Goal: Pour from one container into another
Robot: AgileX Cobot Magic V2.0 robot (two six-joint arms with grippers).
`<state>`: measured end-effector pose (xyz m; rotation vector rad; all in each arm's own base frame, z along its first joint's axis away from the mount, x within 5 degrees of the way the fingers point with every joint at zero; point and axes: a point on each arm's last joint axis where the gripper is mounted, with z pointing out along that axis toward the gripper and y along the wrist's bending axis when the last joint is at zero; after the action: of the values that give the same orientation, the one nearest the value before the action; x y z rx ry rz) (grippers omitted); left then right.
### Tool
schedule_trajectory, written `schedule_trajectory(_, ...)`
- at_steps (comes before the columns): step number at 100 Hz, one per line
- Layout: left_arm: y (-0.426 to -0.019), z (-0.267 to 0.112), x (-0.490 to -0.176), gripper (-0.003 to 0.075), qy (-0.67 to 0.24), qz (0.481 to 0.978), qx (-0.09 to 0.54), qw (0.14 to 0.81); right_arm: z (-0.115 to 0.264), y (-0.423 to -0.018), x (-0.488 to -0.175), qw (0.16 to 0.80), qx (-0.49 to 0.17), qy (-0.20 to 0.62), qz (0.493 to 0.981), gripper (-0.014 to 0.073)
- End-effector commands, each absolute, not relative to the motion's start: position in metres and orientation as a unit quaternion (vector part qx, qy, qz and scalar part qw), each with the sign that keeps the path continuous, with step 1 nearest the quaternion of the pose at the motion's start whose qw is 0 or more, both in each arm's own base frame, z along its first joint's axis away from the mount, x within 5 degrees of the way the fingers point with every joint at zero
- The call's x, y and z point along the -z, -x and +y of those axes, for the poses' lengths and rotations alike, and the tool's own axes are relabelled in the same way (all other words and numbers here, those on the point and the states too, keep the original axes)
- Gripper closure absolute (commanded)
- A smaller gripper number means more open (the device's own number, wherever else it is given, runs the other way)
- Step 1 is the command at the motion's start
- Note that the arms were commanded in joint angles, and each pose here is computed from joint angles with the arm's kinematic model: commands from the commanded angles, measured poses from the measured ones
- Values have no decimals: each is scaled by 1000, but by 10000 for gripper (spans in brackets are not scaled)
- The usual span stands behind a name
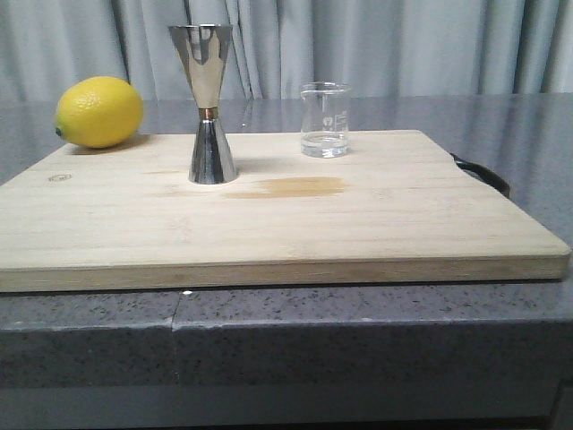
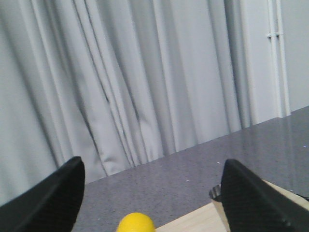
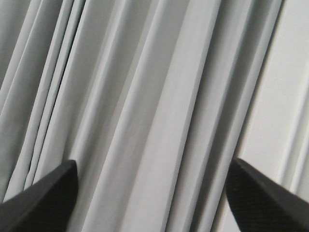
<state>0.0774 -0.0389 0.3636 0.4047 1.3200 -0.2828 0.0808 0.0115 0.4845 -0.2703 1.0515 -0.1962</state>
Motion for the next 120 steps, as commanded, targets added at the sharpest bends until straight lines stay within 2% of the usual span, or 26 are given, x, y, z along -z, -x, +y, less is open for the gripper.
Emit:
schedule_trajectory(1, -67, -30, -372, 185, -173, 595, 116, 776, 9, -54, -472, 864, 100, 131, 475, 33)
schedule_trajectory(24, -54, -13, -367, 185, -137, 616, 86, 771, -3, -21, -392, 833, 120, 101, 531, 33)
schedule_trajectory(36, -53, -10, -355, 185, -130, 631, 79, 761, -10, -9, -350, 816, 121, 77, 560, 33)
schedule_trajectory(45, -53, -11, -342, 187, -133, 638, 79, 754, -10, -8, -330, 812, 116, 72, 567, 33)
schedule_trajectory(50, -56, -12, -335, 206, -135, 646, 79, 747, -10, -16, -323, 798, 116, 75, 587, 34)
schedule_trajectory(56, -58, -13, -328, 265, -136, 654, 82, 740, -9, -21, -317, 789, 110, 74, 600, 46)
schedule_trajectory(66, -59, -14, -323, 422, -138, 659, 81, 735, -9, -23, -313, 785, 103, 72, 606, 146)
schedule_trajectory(73, -59, -14, -323, 570, -138, 659, 81, 735, -9, -23, -313, 785, 103, 72, 606, 279)
schedule_trajectory(79, -59, -14, -324, 714, -141, 657, 76, 737, -9, -22, -313, 786, 103, 72, 605, 424)
schedule_trajectory(81, -59, -14, -324, 738, -141, 657, 75, 737, -9, -22, -313, 786, 103, 72, 605, 475)
schedule_trajectory(90, -59, -14, -324, 739, -144, 656, 71, 738, -8, -22, -313, 788, 102, 73, 603, 670)
schedule_trajectory(120, -59, -13, -324, 739, -143, 658, 69, 736, -8, -22, -314, 790, 100, 74, 601, 666)
